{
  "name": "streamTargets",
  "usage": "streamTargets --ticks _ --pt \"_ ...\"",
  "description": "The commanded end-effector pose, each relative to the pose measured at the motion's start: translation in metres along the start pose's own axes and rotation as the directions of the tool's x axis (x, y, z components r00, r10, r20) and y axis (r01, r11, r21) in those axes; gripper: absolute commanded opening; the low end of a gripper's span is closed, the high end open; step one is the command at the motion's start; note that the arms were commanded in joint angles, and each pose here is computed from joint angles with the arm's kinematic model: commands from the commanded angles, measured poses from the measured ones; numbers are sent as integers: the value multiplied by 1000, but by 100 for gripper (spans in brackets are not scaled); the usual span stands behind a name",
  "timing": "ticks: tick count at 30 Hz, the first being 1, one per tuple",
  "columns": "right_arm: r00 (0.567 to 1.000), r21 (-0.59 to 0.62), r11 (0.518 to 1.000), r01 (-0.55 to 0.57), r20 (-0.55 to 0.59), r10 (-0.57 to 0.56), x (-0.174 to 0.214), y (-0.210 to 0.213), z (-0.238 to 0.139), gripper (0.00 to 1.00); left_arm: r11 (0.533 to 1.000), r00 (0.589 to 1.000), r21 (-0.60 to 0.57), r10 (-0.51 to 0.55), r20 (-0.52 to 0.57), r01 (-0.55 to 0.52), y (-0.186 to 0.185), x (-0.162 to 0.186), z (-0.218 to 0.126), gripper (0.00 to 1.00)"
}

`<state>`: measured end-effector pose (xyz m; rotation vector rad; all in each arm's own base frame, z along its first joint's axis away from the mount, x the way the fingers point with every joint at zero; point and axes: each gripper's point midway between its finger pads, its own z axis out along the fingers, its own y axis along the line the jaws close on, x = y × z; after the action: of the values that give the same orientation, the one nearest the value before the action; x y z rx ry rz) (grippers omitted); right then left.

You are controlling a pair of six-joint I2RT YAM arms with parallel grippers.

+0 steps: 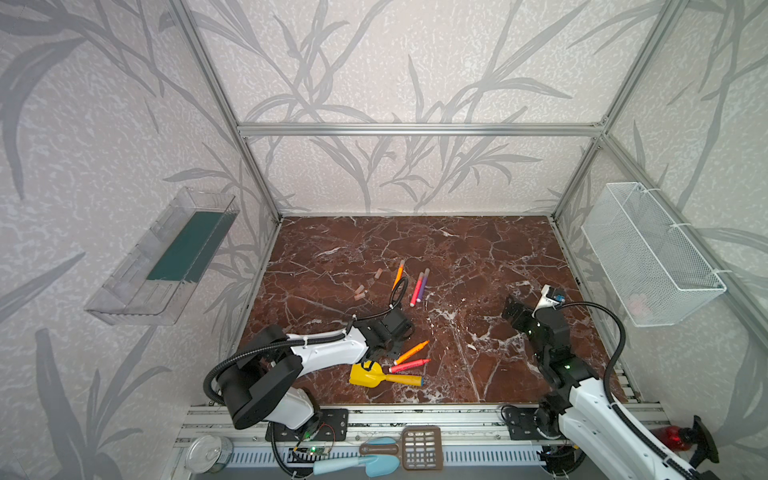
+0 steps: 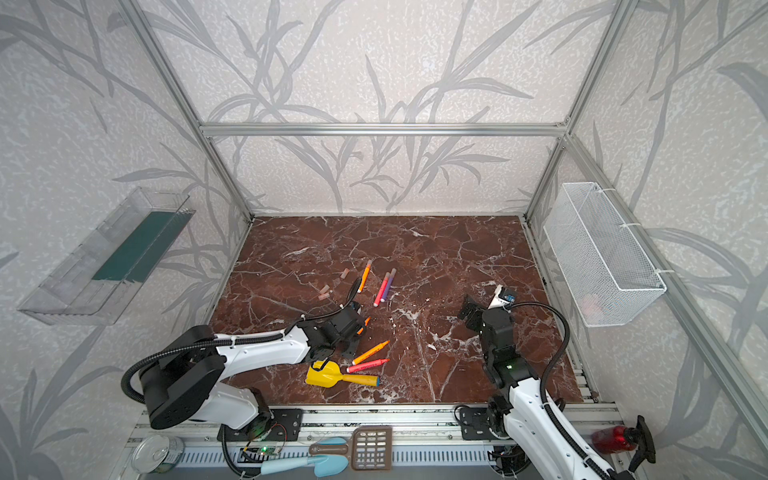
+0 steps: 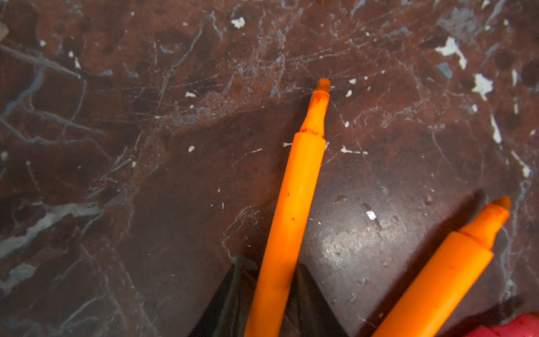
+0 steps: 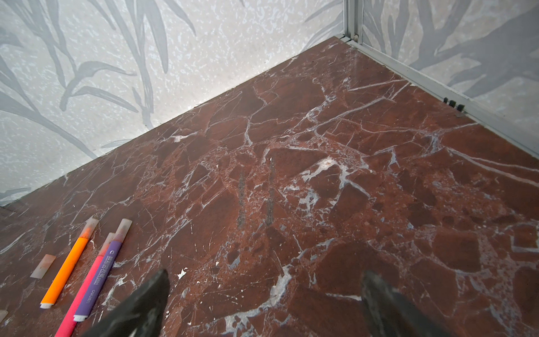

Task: Insert the pens into the pen caps
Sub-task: 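Lower the left gripper and grasp an uncapped orange marker, then lift the orange marker upright with the left gripper while the right gripper approaches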

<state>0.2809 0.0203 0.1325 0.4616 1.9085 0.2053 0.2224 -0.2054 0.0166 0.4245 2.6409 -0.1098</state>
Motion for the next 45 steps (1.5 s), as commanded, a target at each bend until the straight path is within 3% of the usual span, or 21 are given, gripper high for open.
streamTargets --ticks 1,8,12,17,22,25,31,38,41,45 --pt "1000 -1 1000 5 5 -5 -1 0 -1 100 999 1000 -36 -9 -17 8 5 6 4 21" --pt "1000 4 1000 -28 -2 28 2 -4 -5 100 997 999 -67 -20 44 23 2 -24 -3 0" --pt "994 -185 980 -79 -84 64 9 30 -15 96 999 989 -14 -34 143 37 -4 -46 -21 0" --pt "986 -419 897 -142 -144 88 6 86 -42 95 993 958 111 -72 279 43 -16 -69 -53 0" --pt "994 -605 795 -44 -108 -27 20 142 -75 96 934 909 354 -104 405 -51 -51 -83 -83 0" --pt "993 -679 734 -17 -99 -68 25 169 -91 96 910 900 410 -121 419 -69 -59 -86 -93 0" --pt "983 -758 648 -77 -168 -79 41 204 -101 92 858 889 505 -153 432 -98 -76 -85 -96 0" --pt "956 -734 658 -169 -285 -73 69 229 -83 84 809 884 571 -156 442 -143 -87 -81 -103 0" --pt "956 -748 642 -167 -283 -81 74 241 -78 82 812 886 565 -146 440 -147 -86 -78 -100 0" --pt "956 -735 661 -150 -280 -93 74 254 -69 82 816 889 558 -136 438 -151 -85 -76 -98 0"
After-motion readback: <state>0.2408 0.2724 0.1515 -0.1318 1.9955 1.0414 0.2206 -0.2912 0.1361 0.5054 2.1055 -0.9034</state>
